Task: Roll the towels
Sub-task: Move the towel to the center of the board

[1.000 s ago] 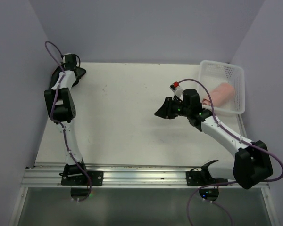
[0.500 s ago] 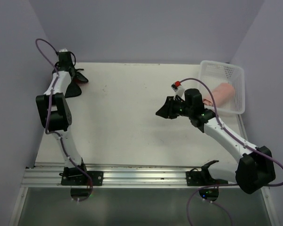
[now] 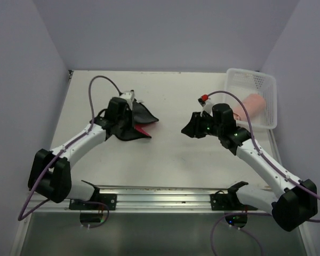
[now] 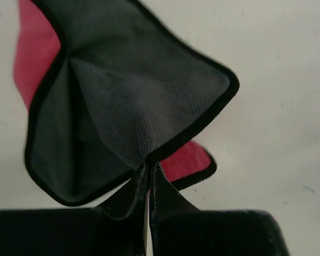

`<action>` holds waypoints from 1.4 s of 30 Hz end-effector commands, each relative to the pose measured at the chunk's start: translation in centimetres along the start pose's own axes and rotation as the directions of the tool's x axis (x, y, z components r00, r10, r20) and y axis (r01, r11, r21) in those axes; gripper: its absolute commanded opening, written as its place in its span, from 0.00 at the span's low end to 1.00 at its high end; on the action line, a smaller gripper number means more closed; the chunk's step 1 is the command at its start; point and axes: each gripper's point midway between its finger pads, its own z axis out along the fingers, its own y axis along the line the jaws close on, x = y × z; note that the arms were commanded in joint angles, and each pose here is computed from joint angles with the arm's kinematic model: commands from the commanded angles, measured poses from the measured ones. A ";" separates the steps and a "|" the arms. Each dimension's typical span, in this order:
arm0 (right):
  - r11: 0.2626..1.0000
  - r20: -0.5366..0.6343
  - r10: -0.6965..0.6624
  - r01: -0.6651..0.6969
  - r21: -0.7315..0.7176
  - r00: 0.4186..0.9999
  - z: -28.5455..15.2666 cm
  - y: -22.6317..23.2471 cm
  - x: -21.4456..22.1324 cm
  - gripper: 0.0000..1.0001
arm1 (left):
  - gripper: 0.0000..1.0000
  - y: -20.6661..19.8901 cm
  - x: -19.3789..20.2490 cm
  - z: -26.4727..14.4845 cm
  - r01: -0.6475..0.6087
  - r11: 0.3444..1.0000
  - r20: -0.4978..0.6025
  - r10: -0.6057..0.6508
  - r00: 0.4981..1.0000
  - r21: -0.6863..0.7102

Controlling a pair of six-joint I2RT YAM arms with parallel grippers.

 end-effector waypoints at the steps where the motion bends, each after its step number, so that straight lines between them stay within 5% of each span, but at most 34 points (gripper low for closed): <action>1: 0.998 0.054 -0.032 0.029 0.051 0.998 -2.0 0.0 -1.1 0.34 | 0.03 -5.4 6.4 -1.1 0.004 0.988 -0.123 0.015 0.992 0.152; 2: 0.998 0.056 -0.031 0.028 0.057 0.998 -2.2 0.0 -1.1 0.38 | 0.42 -6.7 7.5 -1.4 -0.009 0.983 -0.142 0.035 0.989 0.183; 6: 0.997 0.067 -0.019 0.013 0.082 0.998 -2.5 -0.3 -1.2 0.46 | 0.82 -11.5 8.9 -4.2 -0.065 0.971 -0.139 0.099 0.985 0.231; 9: 0.995 0.091 -0.007 -0.002 0.102 0.996 -2.3 -0.5 -1.9 0.47 | 0.84 -12.5 6.5 -7.0 -0.042 0.972 -0.034 0.051 0.998 0.232; 12: 0.995 0.104 0.010 -0.020 0.099 0.995 -1.1 -0.6 -3.0 0.46 | 0.93 -9.3 4.1 -8.5 0.035 0.995 0.106 -0.045 0.993 0.096; 18: 0.996 0.070 0.043 -0.049 0.081 0.997 3.4 -0.7 -5.3 0.44 | 0.94 -3.0 5.2 -7.2 0.237 0.967 0.078 -0.230 0.970 -0.095; 26: 0.997 0.055 0.026 -0.030 0.065 0.998 9.8 0.4 -9.6 0.44 | 0.94 4.5 9.6 -3.4 0.417 0.834 0.058 -0.426 0.903 -0.362; 30: 0.994 -0.040 0.029 -0.025 0.109 0.999 16.1 -1.5 -9.3 0.44 | 0.94 5.7 10.3 -2.0 0.456 0.804 0.045 -0.476 0.878 -0.382; 37: 0.991 -0.150 -0.055 0.073 0.115 0.987 25.2 -1.9 -10.7 0.59 | 0.95 7.0 9.6 -1.4 0.525 0.788 0.057 -0.538 0.841 -0.322; 42: 0.990 -0.095 -0.073 0.084 0.114 0.993 28.8 -2.4 -12.2 0.59 | 0.96 8.1 8.1 -1.9 0.546 0.792 0.118 -0.535 0.836 -0.275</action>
